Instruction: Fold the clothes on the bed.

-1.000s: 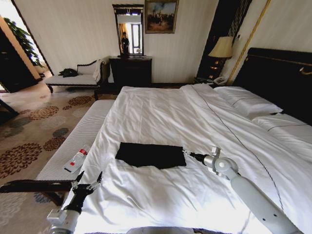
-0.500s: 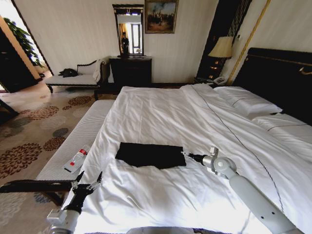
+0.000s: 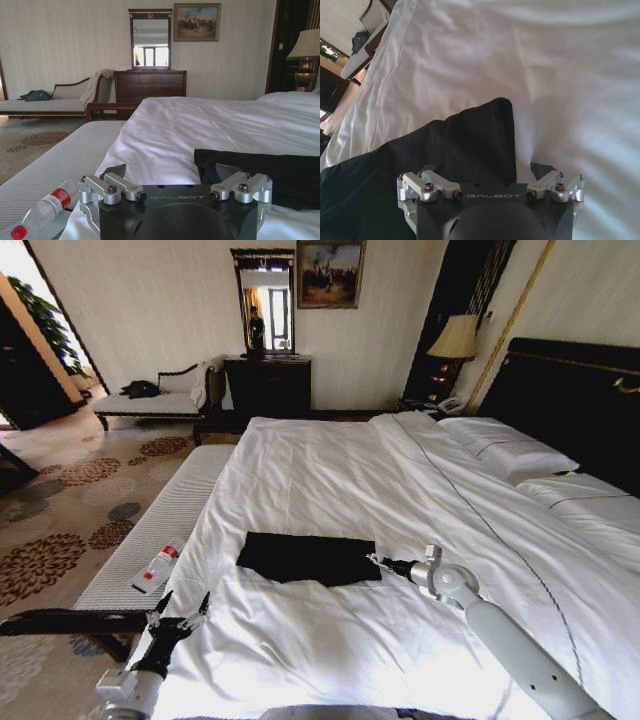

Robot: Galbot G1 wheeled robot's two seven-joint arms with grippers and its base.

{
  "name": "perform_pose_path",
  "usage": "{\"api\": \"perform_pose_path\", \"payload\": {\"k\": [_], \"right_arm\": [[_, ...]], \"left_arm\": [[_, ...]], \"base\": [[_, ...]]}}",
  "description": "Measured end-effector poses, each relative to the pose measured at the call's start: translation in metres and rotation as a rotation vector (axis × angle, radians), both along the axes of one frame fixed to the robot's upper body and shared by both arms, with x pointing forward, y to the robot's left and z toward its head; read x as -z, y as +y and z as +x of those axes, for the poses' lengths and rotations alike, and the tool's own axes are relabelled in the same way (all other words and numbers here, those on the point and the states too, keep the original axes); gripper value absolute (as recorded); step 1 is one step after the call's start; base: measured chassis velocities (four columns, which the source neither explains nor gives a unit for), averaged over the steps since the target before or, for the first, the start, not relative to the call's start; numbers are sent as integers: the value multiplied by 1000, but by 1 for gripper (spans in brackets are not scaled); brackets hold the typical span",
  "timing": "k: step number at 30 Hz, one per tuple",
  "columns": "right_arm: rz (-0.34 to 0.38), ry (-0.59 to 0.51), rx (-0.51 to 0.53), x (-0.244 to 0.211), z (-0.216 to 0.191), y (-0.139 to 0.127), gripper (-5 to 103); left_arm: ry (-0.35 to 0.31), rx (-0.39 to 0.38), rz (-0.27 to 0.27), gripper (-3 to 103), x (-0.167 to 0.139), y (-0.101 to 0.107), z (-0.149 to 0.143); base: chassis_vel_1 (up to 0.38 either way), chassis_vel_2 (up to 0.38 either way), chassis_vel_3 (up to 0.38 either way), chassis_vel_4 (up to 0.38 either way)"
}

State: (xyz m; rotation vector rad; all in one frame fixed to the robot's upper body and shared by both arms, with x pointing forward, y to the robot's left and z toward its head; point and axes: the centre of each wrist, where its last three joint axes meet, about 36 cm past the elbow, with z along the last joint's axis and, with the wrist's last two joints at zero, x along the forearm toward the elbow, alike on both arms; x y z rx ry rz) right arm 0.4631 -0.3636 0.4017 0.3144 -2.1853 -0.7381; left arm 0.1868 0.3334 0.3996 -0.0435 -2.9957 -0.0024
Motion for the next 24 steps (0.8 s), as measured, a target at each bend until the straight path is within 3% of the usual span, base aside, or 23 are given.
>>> {"api": "perform_pose_path", "payload": {"k": [18, 24], "right_arm": [[25, 9, -52, 0, -2, 18, 97], [19, 8, -72, -3, 3, 23, 80]], "left_arm": [[0, 0, 0, 100, 0, 0, 0], [0, 0, 0, 100, 0, 0, 0]], "base": [[0, 0, 0, 0], [0, 0, 0, 0]]}}
